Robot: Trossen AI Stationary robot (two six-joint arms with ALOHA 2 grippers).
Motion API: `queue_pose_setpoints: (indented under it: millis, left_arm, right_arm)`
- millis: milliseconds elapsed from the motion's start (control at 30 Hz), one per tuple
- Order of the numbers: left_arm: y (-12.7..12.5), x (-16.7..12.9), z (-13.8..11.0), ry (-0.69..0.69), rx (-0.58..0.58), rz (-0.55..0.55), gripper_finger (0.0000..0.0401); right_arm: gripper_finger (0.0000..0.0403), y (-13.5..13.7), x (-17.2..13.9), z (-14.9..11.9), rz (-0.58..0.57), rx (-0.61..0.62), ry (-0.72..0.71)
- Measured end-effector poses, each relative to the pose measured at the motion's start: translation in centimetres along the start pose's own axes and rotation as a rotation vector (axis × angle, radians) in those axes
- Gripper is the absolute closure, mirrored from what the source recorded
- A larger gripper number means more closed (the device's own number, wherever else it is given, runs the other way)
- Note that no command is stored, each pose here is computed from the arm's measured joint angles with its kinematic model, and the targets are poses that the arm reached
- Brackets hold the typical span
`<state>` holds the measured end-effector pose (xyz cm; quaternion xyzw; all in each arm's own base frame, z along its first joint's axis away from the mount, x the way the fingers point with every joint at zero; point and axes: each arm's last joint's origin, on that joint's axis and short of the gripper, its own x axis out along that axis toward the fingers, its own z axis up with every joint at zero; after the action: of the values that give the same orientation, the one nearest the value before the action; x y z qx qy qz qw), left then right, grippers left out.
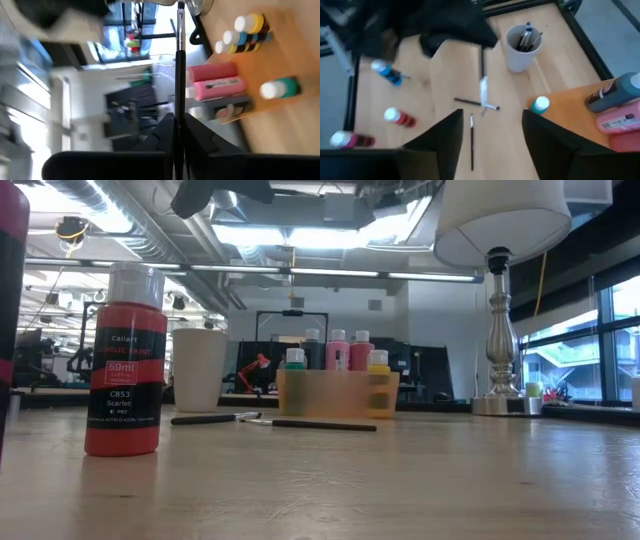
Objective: Pick & Place Paint Supplies
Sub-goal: Put the black paint brush into the white cup
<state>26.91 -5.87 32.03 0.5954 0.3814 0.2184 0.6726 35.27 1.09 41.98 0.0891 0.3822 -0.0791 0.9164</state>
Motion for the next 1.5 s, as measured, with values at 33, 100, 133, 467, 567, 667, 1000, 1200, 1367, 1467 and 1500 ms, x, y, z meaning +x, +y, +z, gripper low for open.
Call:
queue_pose_setpoints:
  millis: [33,100,133,467,567,667,1000,1200,1367,1467,1500]
  left_arm:
    - [0.1,0.0,-0.3,-0.004,-0.056,-0.013,0.0389]
    - [0.5,-0.2,-1.1,-0.023,-0.201,-0.041,0.0389]
    - [0.7,-0.3,-1.6,-0.029,-0.283,-0.056,0.0389]
    - [5.2,-2.9,-7.9,-0.219,-1.129,-0.193,0.0389]
    - [6.2,-3.5,-9.7,-0.292,-1.228,-0.229,0.0389]
    - [6.9,-3.8,-10.9,-0.373,-1.281,-0.216,0.0389]
    - [-0.8,-2.4,-14.2,-0.7,-1.513,-0.03,0.0389]
    - [-7.0,-1.7,-16.4,-0.861,-1.58,0.221,0.0389]
    - [-11.4,-0.3,-17.6,-0.796,-1.654,0.259,0.0389]
    - [-11.7,0.3,-17.6,-0.767,-1.607,0.213,0.0389]
    - [-11.6,0.4,-17.7,-0.769,-1.589,0.22,0.0389]
  right_arm:
    - [0.0193,0.3,-0.7,0.0,-0.001,-0.01,0.006]
    - [0.018,1.1,-1.9,-0.1,0.009,-0.035,0.016]
    - [0.0175,1.5,-2.4,-0.1,0.017,-0.051,0.017]
    - [0.0171,6.6,-4.4,-0.8,0.149,-0.188,-0.064]
    - [0.0174,7.4,-4.6,-1.0,0.152,-0.205,-0.078]
    - [0.0177,7.9,-4.8,-1.2,0.143,-0.216,-0.087]
    - [0.0187,8.2,-4.8,-1.3,0.139,-0.215,-0.09]
    - [0.0193,8.0,-4.8,-1.2,0.134,-0.212,-0.095]
    - [0.0195,7.3,-4.6,-0.8,0.12,-0.202,-0.103]
    - [0.0195,7.0,-4.5,-0.7,0.111,-0.194,-0.105]
    - [0.0195,6.8,-4.4,-0.5,0.109,-0.19,-0.11]
